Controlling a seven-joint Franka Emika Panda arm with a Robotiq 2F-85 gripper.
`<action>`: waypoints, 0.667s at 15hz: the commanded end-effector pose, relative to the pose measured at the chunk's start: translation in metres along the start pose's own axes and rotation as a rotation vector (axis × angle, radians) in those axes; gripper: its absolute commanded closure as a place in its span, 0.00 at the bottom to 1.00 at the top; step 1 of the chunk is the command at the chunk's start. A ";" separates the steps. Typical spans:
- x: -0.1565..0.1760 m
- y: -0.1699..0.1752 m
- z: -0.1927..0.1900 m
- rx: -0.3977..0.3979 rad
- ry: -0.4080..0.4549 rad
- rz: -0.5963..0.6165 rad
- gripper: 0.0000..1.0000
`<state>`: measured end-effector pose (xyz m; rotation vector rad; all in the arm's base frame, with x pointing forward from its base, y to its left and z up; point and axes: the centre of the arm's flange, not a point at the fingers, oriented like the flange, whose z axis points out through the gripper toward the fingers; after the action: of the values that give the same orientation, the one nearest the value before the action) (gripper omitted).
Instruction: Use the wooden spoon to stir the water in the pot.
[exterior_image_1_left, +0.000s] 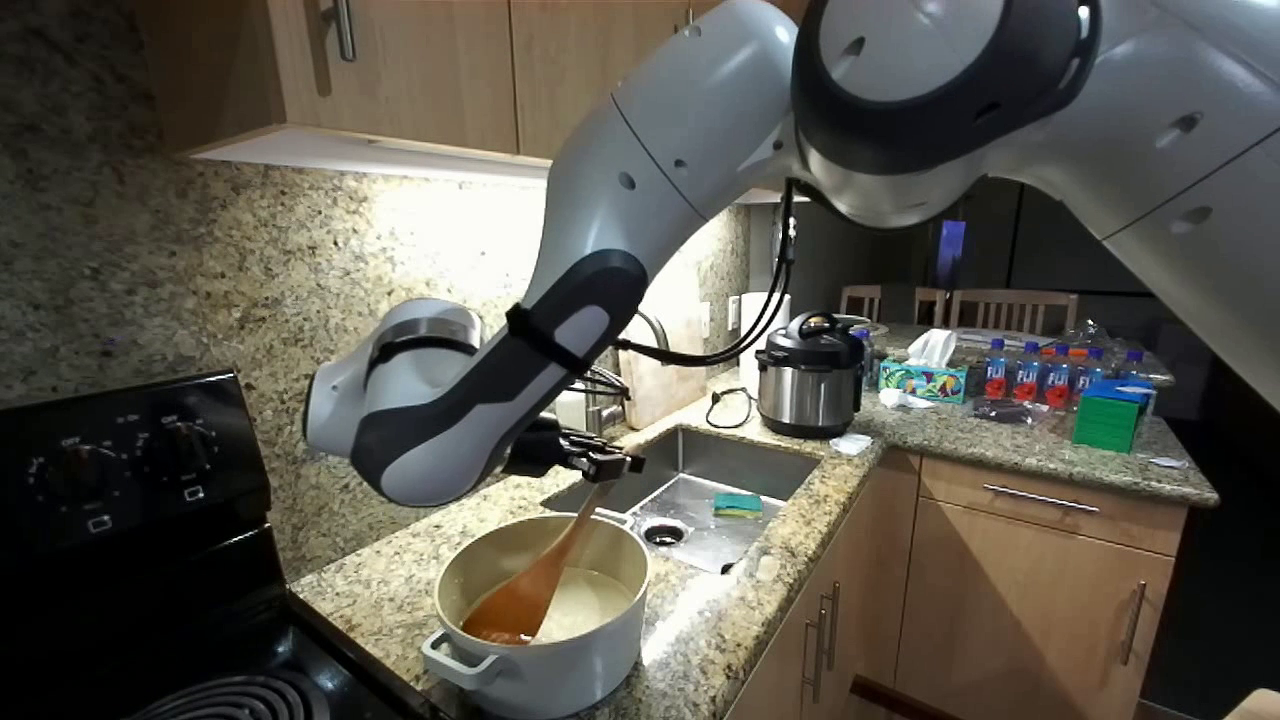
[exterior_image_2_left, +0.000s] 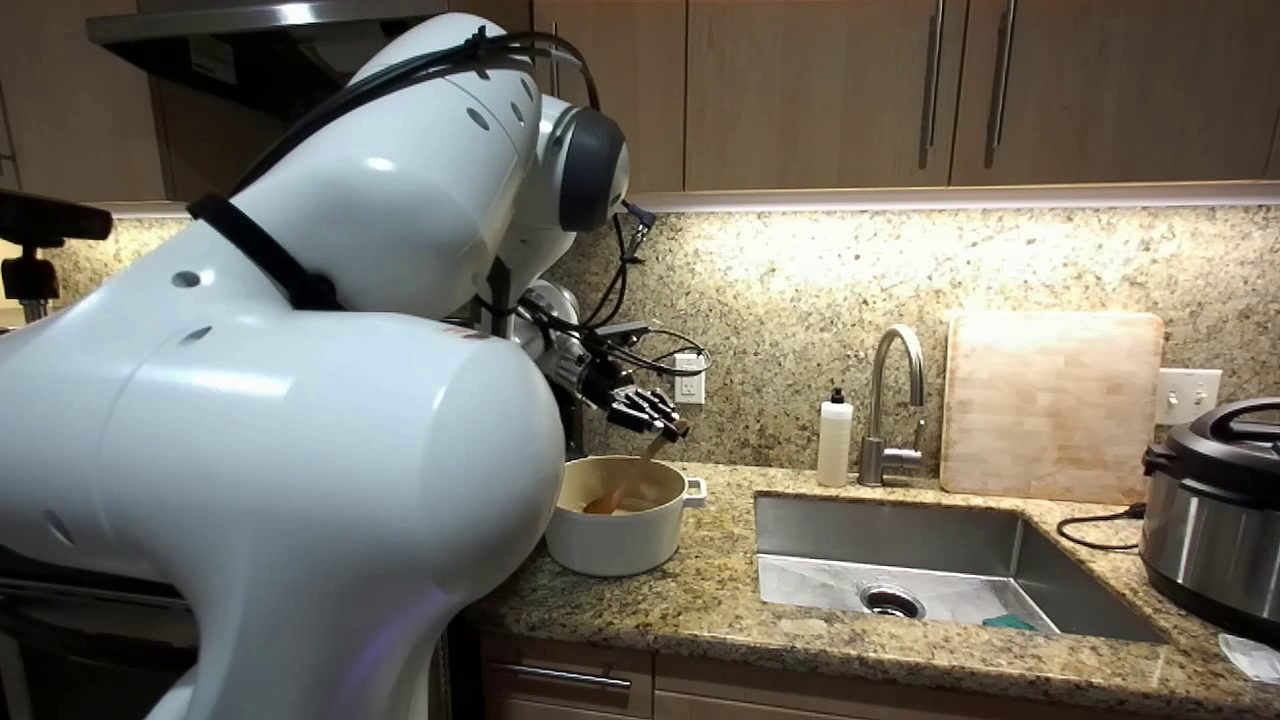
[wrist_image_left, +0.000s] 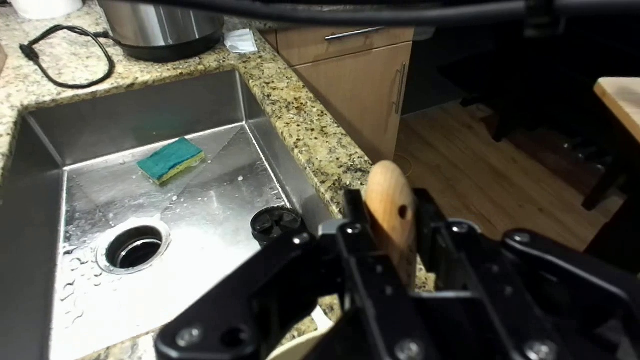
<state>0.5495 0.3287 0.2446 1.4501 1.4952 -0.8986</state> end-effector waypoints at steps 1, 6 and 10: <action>-0.010 0.005 0.005 0.028 0.005 0.106 0.91; -0.022 -0.005 0.015 0.019 -0.085 0.174 0.91; -0.020 -0.021 0.016 0.019 -0.160 0.134 0.91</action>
<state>0.5527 0.3109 0.2490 1.5010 1.3132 -0.9014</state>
